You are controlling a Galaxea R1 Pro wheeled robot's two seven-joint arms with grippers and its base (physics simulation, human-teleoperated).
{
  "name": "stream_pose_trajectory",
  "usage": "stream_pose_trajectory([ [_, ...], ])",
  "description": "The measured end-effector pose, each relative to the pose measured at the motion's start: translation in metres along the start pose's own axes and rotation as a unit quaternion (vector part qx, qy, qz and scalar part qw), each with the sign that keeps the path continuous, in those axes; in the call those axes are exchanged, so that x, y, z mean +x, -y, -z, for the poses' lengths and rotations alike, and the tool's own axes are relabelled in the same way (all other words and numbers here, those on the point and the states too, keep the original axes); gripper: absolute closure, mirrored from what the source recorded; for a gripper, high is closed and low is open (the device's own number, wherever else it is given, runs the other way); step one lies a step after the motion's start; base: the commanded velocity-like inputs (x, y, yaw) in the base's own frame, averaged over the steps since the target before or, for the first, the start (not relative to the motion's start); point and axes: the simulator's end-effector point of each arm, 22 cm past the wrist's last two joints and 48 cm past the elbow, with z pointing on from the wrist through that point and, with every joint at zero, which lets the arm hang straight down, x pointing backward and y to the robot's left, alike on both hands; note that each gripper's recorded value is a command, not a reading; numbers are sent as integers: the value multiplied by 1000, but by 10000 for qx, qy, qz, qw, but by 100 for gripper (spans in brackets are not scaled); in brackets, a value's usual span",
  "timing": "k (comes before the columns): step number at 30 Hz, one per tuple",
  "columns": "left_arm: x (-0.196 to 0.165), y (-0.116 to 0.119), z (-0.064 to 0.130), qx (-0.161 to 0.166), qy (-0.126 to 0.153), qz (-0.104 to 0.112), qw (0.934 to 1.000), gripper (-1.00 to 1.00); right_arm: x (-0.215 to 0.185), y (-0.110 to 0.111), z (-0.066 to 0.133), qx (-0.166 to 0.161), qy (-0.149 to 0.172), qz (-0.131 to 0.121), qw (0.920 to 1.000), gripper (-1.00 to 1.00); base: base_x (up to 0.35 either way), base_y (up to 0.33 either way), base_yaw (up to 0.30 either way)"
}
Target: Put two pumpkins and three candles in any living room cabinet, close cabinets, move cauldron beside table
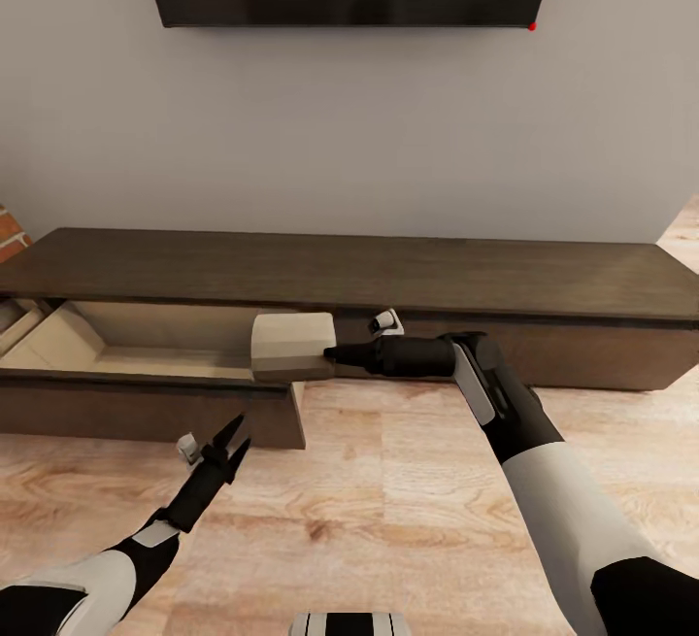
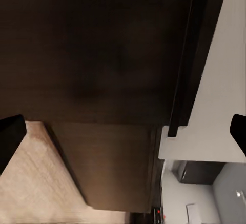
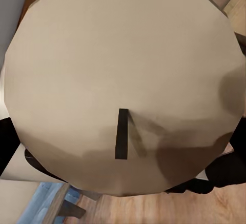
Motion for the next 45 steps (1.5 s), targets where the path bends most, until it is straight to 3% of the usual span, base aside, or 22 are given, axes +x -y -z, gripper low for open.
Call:
stream_pose_trajectory([
  [8, 3, -9, 19, -166, 17, 10, 9999, -100, -3, -11, -1, 17, -12, 89, 10000, 100, -1, 0, 0],
  [14, -2, -39, 64, -513, 93, -69, 9986, -100, -4, -12, -1, 27, -13, 113, 9999, 100, 0, 0, 0],
  [19, -3, -55, 88, -708, 156, -211, 9971, -100, -3, -11, -1, 59, -25, 104, 9999, 100, -13, 0, 0],
  [29, -1, -57, 92, -727, 143, -231, 9970, -100, -1, -5, -2, 135, -58, 57, 9999, 100, -137, 0, 0],
  [37, 17, -58, 91, -745, -264, -365, 9962, -100, 0, -5, -2, 137, -60, 64, 9999, 100, -4, 0, 0],
  [45, 19, -54, 90, -671, -300, -378, 9966, -100, -3, -5, -3, 126, 10, 313, 9994, 100, 0, 0, 0],
])
